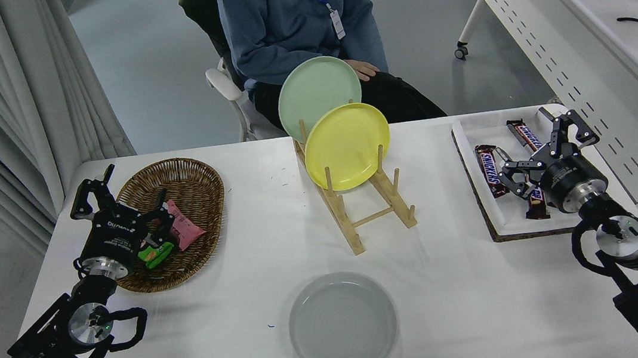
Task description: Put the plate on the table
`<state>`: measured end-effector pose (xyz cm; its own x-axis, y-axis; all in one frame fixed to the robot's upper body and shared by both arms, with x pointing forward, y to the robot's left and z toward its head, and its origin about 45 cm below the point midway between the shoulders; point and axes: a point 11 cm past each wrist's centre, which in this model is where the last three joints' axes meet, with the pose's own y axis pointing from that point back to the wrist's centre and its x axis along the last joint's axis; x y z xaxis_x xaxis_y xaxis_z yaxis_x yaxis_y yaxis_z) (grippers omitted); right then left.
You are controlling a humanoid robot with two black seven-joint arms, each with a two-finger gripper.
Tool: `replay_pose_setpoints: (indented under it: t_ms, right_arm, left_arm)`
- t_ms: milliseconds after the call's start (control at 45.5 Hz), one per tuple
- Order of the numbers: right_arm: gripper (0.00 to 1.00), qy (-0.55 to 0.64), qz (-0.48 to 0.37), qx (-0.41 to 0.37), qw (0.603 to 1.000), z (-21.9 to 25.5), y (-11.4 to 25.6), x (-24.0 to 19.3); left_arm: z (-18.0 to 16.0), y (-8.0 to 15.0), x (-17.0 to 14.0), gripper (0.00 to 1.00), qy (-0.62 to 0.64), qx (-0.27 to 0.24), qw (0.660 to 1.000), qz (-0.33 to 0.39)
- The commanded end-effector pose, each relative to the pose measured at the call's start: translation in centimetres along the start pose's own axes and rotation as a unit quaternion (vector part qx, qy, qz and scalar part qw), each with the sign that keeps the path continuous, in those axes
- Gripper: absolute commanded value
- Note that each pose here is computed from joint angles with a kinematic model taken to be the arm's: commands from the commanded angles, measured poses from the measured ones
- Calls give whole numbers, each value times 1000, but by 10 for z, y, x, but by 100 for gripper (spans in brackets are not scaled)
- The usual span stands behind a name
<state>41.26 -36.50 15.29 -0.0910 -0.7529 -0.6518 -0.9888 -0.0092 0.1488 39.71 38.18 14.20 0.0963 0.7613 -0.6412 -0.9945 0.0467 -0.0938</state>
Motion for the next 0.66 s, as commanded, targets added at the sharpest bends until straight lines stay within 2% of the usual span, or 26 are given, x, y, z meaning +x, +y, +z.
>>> replay_pose_setpoints:
  t_ms: [0, 264, 637]
  right_arm:
    - [100, -7, 22, 27, 999, 4, 5, 13]
    - [100, 1, 8, 2, 1000, 19, 4, 5]
    - [100, 2, -2, 10, 1000, 10, -5, -6]
  left_arm:
    - [0, 0, 0, 100, 0, 0, 1000, -1]
    - [0, -1, -1, 100, 0, -1, 1000, -1]
    - [0, 0, 0, 100, 0, 0, 1000, 0]
